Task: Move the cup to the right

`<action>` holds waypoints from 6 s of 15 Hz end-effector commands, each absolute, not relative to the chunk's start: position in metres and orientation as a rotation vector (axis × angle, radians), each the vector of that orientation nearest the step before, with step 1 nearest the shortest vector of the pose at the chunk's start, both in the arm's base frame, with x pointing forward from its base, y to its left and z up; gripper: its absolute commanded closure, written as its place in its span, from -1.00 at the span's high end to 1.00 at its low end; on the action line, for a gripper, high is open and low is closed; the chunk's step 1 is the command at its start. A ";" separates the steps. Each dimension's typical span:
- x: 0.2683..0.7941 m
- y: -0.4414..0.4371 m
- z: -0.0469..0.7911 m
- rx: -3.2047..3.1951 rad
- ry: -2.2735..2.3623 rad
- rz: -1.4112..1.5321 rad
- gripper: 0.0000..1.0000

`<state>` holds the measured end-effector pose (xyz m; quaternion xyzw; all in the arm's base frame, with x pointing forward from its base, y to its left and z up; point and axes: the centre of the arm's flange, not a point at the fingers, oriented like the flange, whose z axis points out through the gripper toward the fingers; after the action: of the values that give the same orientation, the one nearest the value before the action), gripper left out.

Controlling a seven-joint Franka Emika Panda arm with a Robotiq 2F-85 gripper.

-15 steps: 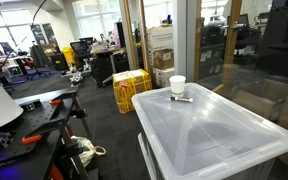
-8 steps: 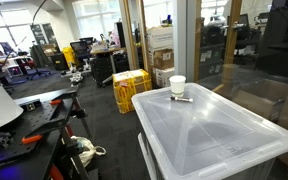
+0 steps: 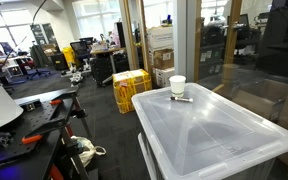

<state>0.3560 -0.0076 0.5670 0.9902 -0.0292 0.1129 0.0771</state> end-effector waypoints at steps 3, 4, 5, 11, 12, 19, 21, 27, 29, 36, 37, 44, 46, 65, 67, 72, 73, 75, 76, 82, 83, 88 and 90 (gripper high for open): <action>0.397 0.012 0.535 3.010 -0.139 0.508 1.00; 0.405 0.015 0.529 3.006 -0.164 0.531 1.00; 0.413 0.018 0.523 3.009 -0.170 0.551 1.00; 0.460 0.040 0.483 3.026 -0.137 0.582 1.00; 0.468 0.044 0.477 3.030 -0.123 0.588 1.00; 0.518 0.061 0.436 3.040 -0.054 0.609 1.00; 0.531 0.064 0.426 3.052 -0.027 0.551 1.00; 0.526 0.065 0.412 3.068 0.013 0.513 1.00; 0.527 0.066 0.413 3.067 0.015 0.518 1.00; 0.570 0.072 0.374 3.094 -0.067 0.564 1.00; 0.579 0.073 0.364 3.095 -0.087 0.573 1.00; 0.625 0.071 0.296 3.134 -0.308 0.566 1.00; 0.635 0.069 0.283 3.145 -0.342 0.552 1.00; 0.682 0.059 0.183 3.206 -0.434 0.359 1.00; 0.684 0.057 0.177 3.212 -0.437 0.342 1.00; 0.686 0.055 0.162 3.229 -0.436 0.278 1.00; 0.686 0.055 0.160 3.235 -0.428 0.264 1.00; 0.688 0.056 0.154 3.244 -0.427 0.238 1.00; 0.688 0.057 0.151 3.247 -0.423 0.222 1.00; 0.697 0.064 0.134 3.248 -0.401 0.184 1.00; 0.699 0.065 0.131 3.249 -0.397 0.185 1.00; 0.705 0.070 0.119 3.255 -0.398 0.175 1.00; 0.707 0.071 0.114 3.259 -0.399 0.168 1.00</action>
<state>0.6937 0.0691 0.1174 0.9875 -0.1299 0.0624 -0.0641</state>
